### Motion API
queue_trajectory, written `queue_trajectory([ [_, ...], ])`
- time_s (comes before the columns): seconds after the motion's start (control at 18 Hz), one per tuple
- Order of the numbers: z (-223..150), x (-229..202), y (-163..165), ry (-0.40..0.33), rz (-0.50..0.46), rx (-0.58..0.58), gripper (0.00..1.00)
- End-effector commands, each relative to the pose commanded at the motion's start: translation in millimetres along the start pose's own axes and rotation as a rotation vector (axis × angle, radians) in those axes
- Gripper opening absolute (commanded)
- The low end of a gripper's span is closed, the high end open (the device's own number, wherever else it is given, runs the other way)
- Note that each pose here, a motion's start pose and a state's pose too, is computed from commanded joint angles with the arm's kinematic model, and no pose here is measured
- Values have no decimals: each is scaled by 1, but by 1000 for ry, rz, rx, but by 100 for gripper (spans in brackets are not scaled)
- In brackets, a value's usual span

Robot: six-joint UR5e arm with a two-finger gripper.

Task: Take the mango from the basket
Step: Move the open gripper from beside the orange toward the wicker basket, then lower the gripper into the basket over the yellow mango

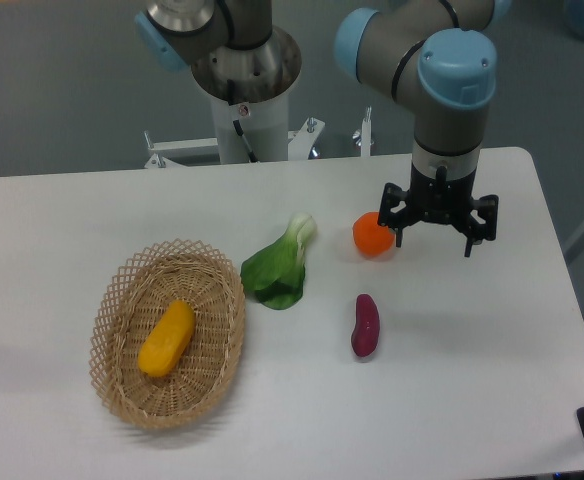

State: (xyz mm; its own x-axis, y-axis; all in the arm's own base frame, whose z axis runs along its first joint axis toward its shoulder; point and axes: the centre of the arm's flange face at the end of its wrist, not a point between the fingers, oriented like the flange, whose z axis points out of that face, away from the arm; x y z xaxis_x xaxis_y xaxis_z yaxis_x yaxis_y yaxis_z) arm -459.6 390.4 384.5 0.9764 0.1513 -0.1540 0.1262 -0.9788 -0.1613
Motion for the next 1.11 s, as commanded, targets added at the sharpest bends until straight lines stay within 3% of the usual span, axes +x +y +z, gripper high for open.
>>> queue_trajectory([
  [0.39, -6, 20, 0, 4, -95, 4, 100],
  [0.67, 1, 74, -34, 26, -181, 11, 100],
  [0.78, 2, 108, -59, 29, -152, 36, 100],
  [1.11, 17, 205, -93, 76, -138, 38, 100],
])
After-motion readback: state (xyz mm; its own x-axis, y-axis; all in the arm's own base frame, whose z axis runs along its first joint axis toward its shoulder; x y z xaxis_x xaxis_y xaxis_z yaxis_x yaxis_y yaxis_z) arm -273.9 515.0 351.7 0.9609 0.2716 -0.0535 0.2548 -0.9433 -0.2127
